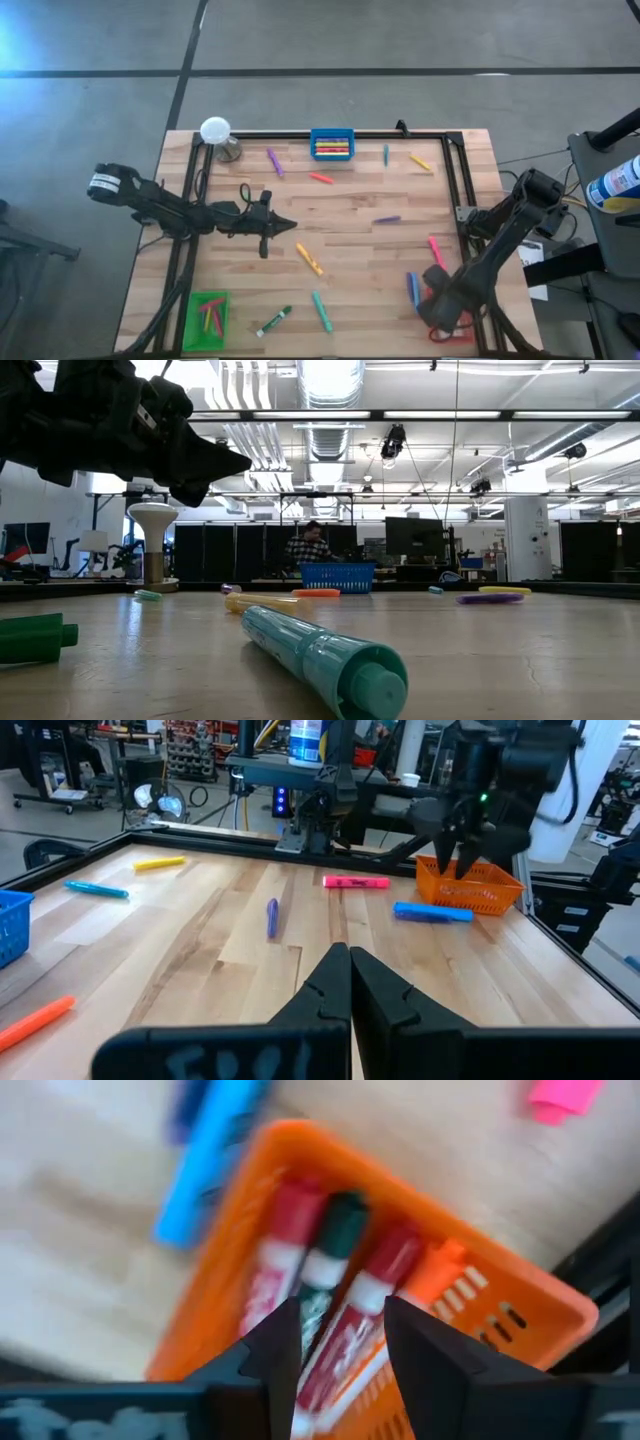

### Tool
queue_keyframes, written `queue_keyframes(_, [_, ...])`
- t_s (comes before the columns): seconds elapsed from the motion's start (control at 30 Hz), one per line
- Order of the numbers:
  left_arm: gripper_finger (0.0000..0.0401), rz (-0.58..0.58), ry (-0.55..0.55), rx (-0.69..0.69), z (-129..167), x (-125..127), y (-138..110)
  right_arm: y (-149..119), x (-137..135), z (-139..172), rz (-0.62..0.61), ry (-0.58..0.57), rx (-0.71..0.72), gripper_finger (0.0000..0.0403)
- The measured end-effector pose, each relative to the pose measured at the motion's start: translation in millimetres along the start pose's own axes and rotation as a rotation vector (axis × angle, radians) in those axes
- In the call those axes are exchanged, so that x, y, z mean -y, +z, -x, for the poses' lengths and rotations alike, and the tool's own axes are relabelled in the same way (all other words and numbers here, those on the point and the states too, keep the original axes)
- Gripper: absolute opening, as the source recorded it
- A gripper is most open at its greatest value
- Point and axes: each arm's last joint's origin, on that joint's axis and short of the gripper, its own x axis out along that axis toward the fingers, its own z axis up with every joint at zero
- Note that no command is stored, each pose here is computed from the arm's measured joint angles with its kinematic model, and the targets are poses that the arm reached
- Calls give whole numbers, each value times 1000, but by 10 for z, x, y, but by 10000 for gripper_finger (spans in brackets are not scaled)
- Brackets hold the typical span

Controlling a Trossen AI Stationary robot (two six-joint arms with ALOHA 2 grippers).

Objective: Pick & Place Markers
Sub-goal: Put the bottom violet pen into the green bin

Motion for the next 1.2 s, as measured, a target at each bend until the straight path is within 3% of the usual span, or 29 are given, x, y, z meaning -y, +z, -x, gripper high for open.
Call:
queue_keyframes(0.13, [0, 0, 0, 0, 0, 0, 0, -26, -2, 269, 96, 64, 34, 144])
queue_keyframes(0.33, [0, -1, 1, -2, 0, -2, -2, 62, 41, 605, 308, 216, 416, 135])
queue_keyframes(0.43, [0, -2, 2, -9, 0, -3, -9, 162, 44, 628, 336, 276, 546, 127])
queue_keyframes(0.57, [0, -3, 3, -17, 0, -4, -16, 362, 51, 516, 255, 265, 516, 114])
queue_keyframes(0.8, [0, -3, 4, -19, 0, -4, -19, 722, 19, 335, 128, 149, 368, 113])
queue_keyframes(1.0, [0, -4, 4, -24, 0, -4, -23, 905, -68, 198, 102, 72, 261, 146])
queue_keyframes(1.2, [0, -4, 3, -24, 0, -3, -23, 956, -166, 86, 118, 73, 229, 157])
